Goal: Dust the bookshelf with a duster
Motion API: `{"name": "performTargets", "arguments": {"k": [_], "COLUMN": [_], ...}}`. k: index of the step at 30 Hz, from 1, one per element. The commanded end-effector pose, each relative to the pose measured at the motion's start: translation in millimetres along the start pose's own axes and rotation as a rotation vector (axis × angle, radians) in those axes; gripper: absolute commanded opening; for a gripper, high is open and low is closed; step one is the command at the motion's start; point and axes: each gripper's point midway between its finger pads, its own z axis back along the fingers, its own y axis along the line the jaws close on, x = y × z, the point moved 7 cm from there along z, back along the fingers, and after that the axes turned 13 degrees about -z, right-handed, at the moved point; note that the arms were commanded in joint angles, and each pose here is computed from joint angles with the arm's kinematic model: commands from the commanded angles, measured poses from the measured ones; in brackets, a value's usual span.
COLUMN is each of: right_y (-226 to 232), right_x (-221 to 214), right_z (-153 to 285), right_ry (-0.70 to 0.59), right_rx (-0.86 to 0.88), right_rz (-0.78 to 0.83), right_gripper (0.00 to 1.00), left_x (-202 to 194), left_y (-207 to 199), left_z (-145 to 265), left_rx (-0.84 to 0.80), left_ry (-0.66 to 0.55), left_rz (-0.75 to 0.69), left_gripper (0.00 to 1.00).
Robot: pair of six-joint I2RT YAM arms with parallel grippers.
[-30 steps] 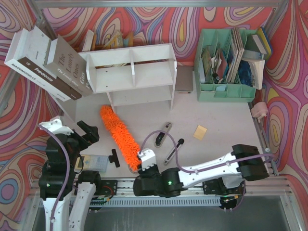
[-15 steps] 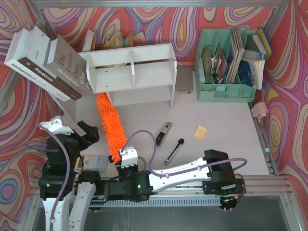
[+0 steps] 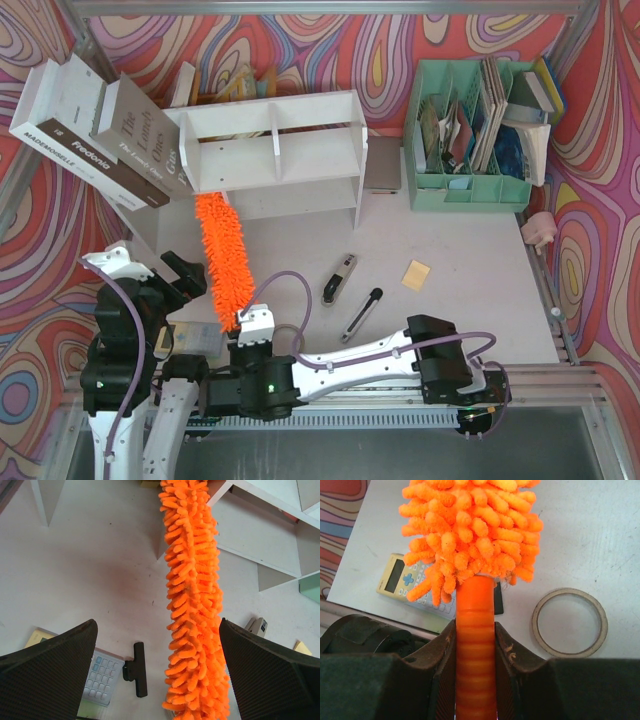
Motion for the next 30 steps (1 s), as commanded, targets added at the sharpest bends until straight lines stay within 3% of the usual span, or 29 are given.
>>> {"name": "performTargets", "arguments": {"k": [1, 4, 17, 21, 26, 30], "right_y": [-13, -30, -40, -30, -5, 2], "right_x": [8, -7, -29, -10, 17, 20], "right_z": [-25, -34, -45, -35, -1, 12], "right_ry": [-0.033, 0.053, 0.178, 0.119, -0.095, -0.177], "right_rx": [-0.08, -0.124, -0.183, -0.127, 0.032, 0.045], "right_rz": [-0.034, -0.022, 0.04, 0.009, -0.007, 0.017], "right_gripper": [0.0, 0.0, 0.0, 0.0, 0.0, 0.0], "left_x": [-1, -1, -1, -1, -2, -2], "left_y": [-1, -1, 0, 0, 0, 0], "left_z": [-3, -3, -3, -3, -4, -4], "left_rx": [-0.007, -0.007, 0.001, 0.001, 0.003, 0.002], "left_ry": [0.002, 0.003, 0.004, 0.004, 0.009, 0.011], "left_rz": [-0.004, -0.004, -0.003, -0.003, -0.003, -0.004], "left_gripper": [0.98, 0.98, 0.98, 0.98, 0.98, 0.98]}}
